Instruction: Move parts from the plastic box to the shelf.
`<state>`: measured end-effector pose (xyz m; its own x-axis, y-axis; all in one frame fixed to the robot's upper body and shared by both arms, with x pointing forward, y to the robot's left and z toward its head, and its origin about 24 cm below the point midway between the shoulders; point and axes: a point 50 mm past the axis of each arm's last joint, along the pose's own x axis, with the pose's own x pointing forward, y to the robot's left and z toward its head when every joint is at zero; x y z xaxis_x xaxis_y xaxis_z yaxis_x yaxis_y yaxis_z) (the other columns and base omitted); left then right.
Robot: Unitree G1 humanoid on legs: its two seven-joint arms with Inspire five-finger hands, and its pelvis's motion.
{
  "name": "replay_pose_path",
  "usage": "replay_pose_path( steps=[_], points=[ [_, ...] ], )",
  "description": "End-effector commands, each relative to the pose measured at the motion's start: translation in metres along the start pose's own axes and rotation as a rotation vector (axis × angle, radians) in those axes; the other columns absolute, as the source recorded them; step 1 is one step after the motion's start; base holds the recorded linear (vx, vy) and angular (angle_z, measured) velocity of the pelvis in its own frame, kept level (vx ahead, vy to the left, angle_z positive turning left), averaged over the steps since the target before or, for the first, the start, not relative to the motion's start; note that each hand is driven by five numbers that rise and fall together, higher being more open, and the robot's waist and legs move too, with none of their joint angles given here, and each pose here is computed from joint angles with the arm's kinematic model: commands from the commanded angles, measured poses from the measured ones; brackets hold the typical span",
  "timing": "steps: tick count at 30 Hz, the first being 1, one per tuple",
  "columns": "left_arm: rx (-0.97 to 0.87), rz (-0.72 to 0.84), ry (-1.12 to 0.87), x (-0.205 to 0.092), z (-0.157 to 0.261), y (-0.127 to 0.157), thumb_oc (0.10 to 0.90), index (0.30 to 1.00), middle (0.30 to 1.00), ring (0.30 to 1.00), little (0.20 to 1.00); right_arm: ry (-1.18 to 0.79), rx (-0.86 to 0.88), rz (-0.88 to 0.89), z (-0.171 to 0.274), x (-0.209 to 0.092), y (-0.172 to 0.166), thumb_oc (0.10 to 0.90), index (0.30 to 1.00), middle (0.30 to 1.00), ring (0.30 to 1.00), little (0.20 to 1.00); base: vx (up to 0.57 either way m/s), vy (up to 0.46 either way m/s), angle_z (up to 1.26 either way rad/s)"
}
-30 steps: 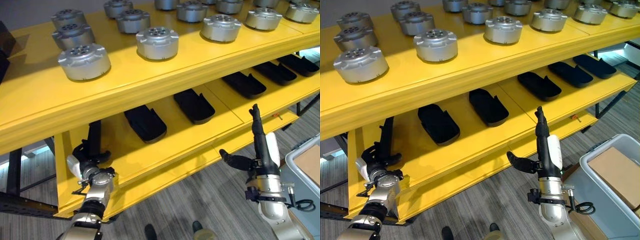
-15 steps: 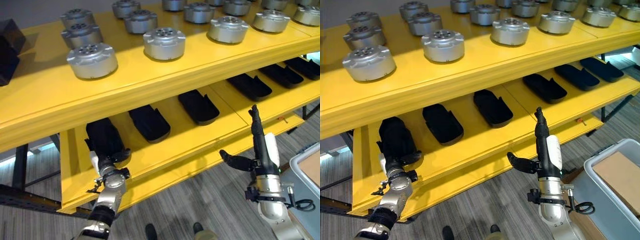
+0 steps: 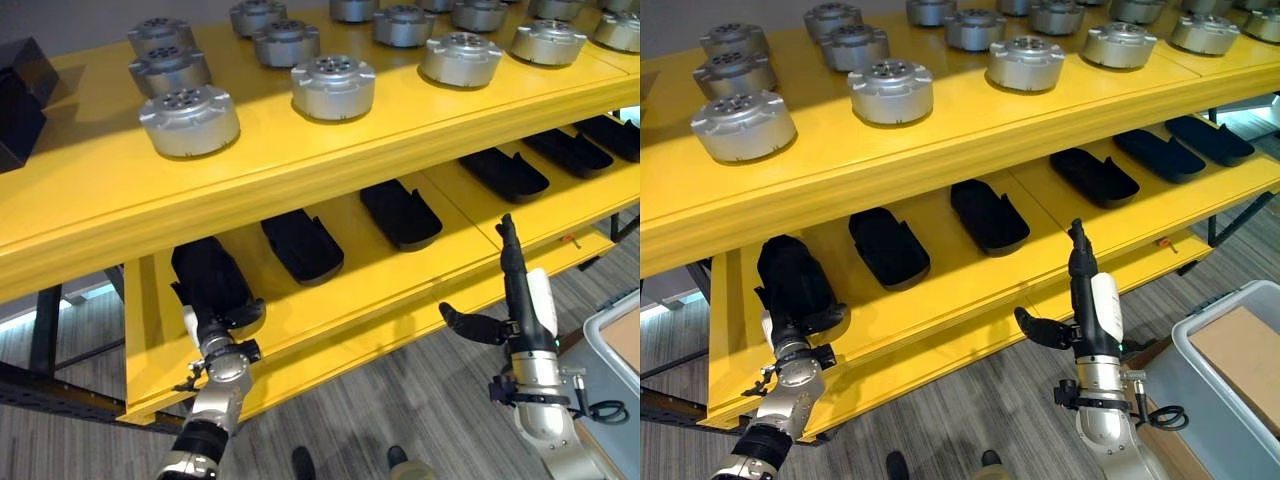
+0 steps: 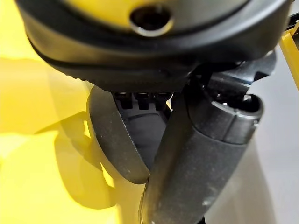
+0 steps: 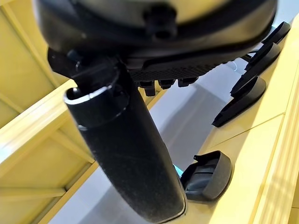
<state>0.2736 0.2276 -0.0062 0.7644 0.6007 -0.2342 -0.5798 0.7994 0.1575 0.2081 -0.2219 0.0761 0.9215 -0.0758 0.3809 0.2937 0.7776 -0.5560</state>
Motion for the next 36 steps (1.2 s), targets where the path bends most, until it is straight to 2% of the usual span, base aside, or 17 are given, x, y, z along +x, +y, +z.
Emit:
replay_pose_path(
  steps=[1,10,20,23,26,36],
  points=[
    [0.009,0.061,-0.023,0.012,0.009,0.009,0.9,1.0,1.0,1.0,1.0,-0.234,0.052,-0.127,0.038,0.029,-0.017,0.9,1.0,1.0,1.0,1.0,0.0,0.0,0.0],
    [0.13,0.133,-0.13,0.023,0.026,0.02,0.9,1.0,1.0,1.0,1.0,-0.239,0.048,-0.115,0.038,0.03,-0.015,0.9,1.0,1.0,1.0,1.0,0.0,0.0,0.0],
    [0.113,0.154,-0.241,0.027,0.051,0.02,0.9,1.0,1.0,1.0,1.0,-0.248,0.023,-0.115,0.038,0.032,-0.017,0.9,1.0,1.0,1.0,1.0,0.0,0.0,0.0],
    [0.084,0.155,-0.268,0.029,0.058,0.019,0.9,1.0,1.0,1.0,1.0,-0.253,0.018,-0.11,0.038,0.032,-0.017,0.9,1.0,1.0,1.0,1.0,0.0,0.0,0.0],
    [-0.027,0.112,-0.325,0.027,0.072,0.012,0.9,1.0,1.0,1.0,1.0,-0.256,0.002,-0.121,0.037,0.031,-0.016,0.9,1.0,1.0,1.0,1.0,0.0,0.0,0.0],
    [-0.117,-0.005,-0.287,0.019,0.066,-0.001,0.9,1.0,1.0,1.0,1.0,-0.247,-0.001,-0.127,0.034,0.03,-0.017,0.9,1.0,1.0,1.0,1.0,0.0,0.0,0.0]
  ],
)
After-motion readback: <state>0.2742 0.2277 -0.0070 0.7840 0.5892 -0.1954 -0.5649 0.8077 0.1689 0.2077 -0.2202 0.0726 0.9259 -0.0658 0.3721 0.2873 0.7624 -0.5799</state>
